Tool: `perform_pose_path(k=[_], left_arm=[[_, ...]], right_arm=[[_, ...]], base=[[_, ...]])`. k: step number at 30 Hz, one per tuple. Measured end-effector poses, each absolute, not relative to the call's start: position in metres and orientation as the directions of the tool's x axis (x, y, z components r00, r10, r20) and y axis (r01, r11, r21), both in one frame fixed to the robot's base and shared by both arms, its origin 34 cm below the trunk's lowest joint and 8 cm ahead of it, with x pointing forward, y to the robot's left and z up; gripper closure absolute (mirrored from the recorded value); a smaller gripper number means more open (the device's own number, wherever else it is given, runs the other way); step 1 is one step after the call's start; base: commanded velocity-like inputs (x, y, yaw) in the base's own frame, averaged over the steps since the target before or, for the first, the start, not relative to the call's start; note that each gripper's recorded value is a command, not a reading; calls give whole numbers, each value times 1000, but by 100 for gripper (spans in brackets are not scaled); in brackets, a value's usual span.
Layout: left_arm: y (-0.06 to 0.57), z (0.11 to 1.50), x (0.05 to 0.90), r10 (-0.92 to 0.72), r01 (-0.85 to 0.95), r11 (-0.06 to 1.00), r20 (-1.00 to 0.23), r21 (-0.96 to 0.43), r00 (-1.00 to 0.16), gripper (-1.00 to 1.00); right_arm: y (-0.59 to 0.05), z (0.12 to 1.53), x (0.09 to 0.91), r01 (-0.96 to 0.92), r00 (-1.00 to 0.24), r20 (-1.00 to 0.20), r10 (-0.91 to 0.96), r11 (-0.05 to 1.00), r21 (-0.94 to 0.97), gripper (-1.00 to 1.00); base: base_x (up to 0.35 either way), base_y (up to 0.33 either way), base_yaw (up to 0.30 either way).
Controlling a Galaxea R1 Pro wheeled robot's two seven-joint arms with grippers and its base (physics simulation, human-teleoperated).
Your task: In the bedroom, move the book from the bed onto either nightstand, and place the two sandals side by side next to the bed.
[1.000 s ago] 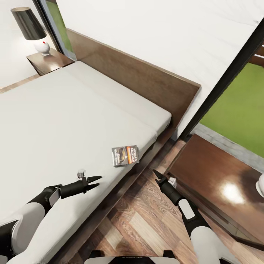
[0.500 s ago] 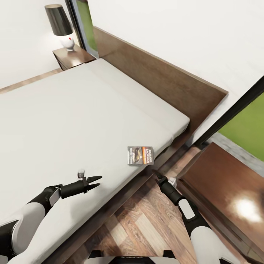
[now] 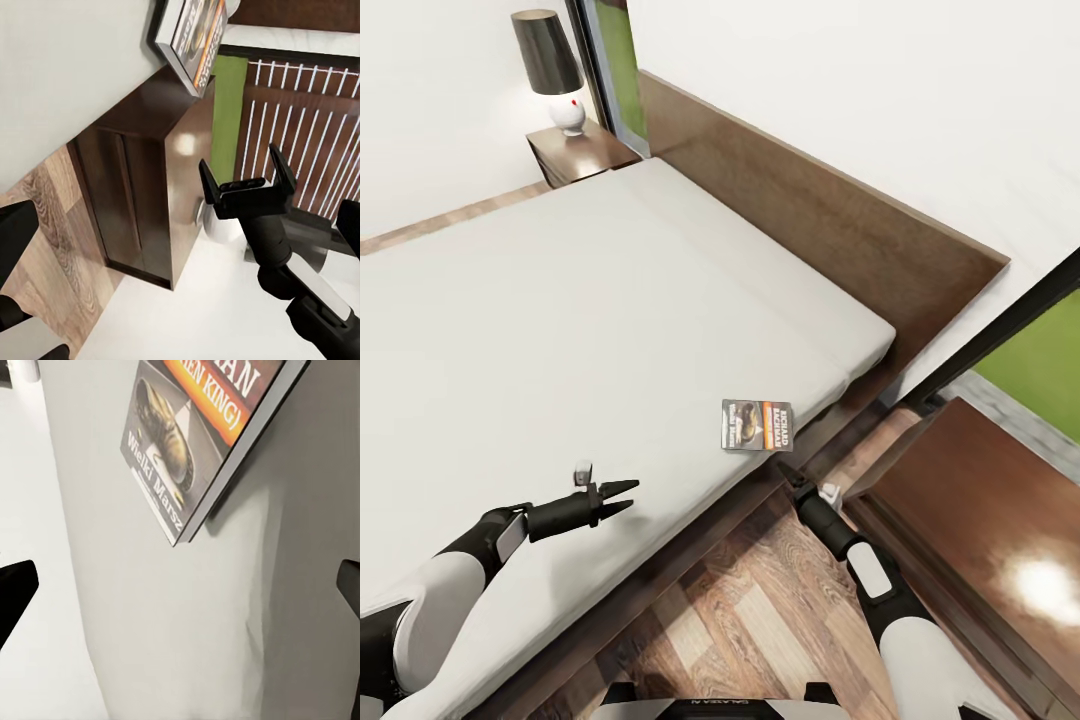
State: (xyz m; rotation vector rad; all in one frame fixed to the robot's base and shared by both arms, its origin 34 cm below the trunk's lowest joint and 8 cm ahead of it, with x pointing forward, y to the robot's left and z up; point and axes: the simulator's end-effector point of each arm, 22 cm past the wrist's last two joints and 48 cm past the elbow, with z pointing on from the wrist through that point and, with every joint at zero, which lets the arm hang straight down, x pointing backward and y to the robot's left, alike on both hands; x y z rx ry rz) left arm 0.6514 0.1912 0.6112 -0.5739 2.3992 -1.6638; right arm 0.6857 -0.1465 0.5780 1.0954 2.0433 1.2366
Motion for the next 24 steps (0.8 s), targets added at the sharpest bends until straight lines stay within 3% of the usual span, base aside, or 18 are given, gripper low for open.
perform_pose_path(k=[24], left_arm=[[191, 611, 651, -401, -217, 306, 81, -927, -913, -100]], right_arm=[[-153, 598, 696, 298, -532, -31, 846, 221, 929, -100]], base=[[0, 0, 0]])
